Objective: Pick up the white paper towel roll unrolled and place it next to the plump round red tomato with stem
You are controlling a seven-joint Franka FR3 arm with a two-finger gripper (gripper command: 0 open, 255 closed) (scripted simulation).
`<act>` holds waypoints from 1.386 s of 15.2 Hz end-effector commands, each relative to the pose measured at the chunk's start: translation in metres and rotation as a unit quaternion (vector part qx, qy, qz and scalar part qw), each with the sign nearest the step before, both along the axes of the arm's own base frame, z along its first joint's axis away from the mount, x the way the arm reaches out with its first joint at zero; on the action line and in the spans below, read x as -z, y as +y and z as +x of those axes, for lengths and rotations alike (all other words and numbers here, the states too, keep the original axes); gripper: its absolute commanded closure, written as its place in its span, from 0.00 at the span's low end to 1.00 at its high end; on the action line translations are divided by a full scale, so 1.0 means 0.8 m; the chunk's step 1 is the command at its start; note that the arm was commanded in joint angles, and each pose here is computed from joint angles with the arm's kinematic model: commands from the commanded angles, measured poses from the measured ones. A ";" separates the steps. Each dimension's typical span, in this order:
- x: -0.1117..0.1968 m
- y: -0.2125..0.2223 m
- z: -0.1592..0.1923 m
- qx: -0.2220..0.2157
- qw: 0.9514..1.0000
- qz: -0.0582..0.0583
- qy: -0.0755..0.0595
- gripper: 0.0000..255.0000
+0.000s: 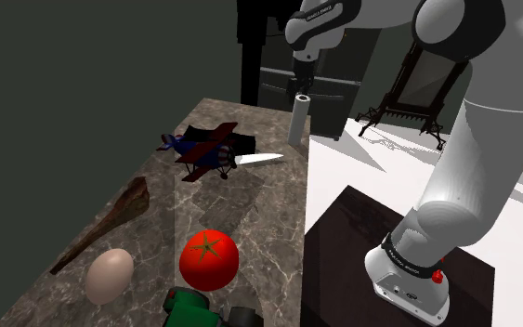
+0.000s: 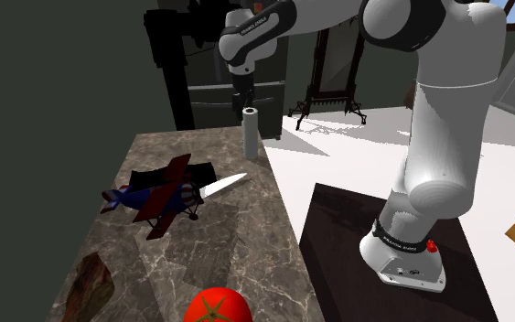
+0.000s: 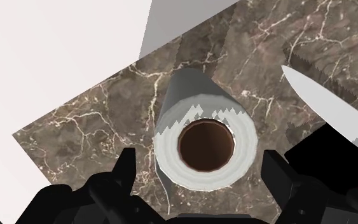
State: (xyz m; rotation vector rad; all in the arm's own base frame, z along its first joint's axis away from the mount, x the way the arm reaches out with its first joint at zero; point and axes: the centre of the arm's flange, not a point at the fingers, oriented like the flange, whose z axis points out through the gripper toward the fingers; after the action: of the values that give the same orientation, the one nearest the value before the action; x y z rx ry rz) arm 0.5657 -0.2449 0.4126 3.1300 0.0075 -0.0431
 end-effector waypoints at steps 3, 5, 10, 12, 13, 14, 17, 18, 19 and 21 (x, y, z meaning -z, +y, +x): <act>0.000 0.000 0.000 0.000 1.000 0.000 0.000 0.00; 0.000 0.000 0.000 0.000 1.000 0.000 0.000 1.00; 0.000 0.000 0.000 0.000 1.000 0.000 0.000 1.00; 0.000 0.000 0.000 0.000 1.000 0.000 0.000 1.00; 0.000 0.000 0.000 0.000 1.000 0.000 0.000 1.00; -0.006 0.000 0.000 0.000 1.000 0.000 0.000 1.00; -0.026 0.000 0.000 0.000 1.000 0.000 0.000 1.00; -0.033 0.000 0.000 0.000 1.000 0.000 0.000 1.00; -0.039 0.000 0.000 0.000 1.000 0.000 0.000 1.00; -0.052 0.000 0.000 0.000 1.000 0.000 0.000 1.00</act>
State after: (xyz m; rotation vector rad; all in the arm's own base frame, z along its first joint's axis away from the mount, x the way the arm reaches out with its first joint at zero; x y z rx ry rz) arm 0.5662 -0.2454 0.4502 3.1298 0.0077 -0.0421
